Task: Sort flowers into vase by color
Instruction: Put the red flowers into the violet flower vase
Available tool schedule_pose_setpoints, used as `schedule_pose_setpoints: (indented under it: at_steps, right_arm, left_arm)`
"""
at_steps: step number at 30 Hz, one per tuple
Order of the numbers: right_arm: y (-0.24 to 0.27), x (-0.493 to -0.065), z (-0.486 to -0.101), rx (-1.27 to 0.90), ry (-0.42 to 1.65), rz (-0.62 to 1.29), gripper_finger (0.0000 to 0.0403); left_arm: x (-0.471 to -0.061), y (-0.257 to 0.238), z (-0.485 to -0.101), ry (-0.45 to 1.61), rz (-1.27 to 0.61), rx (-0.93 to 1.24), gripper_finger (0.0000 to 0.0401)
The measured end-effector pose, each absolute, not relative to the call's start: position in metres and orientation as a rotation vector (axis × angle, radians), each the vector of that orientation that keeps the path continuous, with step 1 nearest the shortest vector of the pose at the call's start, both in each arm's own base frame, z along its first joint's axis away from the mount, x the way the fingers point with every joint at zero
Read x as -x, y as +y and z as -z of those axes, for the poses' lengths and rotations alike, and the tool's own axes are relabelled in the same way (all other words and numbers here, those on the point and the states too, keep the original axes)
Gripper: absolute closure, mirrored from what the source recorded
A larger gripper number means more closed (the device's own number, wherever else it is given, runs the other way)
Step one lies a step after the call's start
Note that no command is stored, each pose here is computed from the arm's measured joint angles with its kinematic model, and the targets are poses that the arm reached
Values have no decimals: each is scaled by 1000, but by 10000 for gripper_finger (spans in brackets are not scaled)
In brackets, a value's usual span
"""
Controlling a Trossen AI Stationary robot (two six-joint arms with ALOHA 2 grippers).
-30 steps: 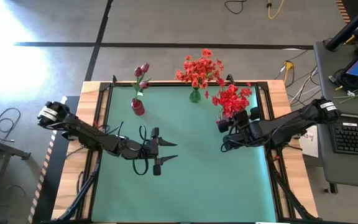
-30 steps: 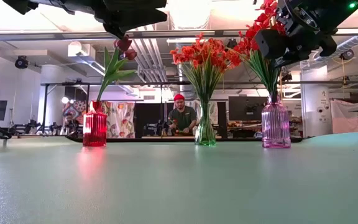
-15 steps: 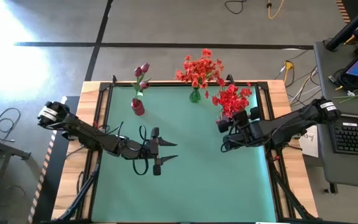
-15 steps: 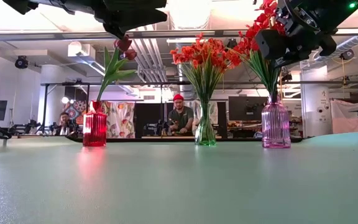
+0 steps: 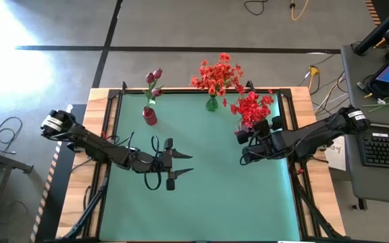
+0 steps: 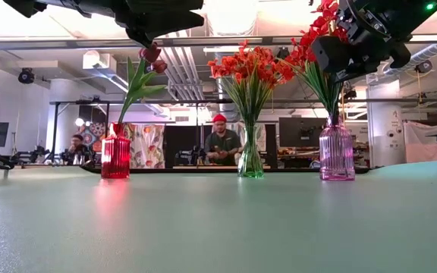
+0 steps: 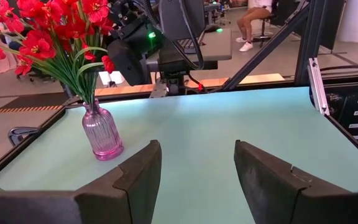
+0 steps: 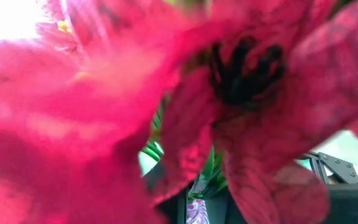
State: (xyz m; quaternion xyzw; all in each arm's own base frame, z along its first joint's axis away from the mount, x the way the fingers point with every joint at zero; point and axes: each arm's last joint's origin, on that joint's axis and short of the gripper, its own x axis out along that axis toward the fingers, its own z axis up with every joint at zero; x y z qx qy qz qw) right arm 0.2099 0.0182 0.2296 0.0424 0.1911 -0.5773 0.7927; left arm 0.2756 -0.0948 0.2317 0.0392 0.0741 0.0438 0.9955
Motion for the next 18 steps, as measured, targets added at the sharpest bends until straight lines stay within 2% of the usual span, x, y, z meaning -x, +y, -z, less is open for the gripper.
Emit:
schedule_pose_setpoints:
  at_steps: [18]
  right_arm:
    - [18, -209, -228, -86, 416, 1243, 385]
  left_arm:
    - [-276, -95, -232, 149, -88, -74, 212]
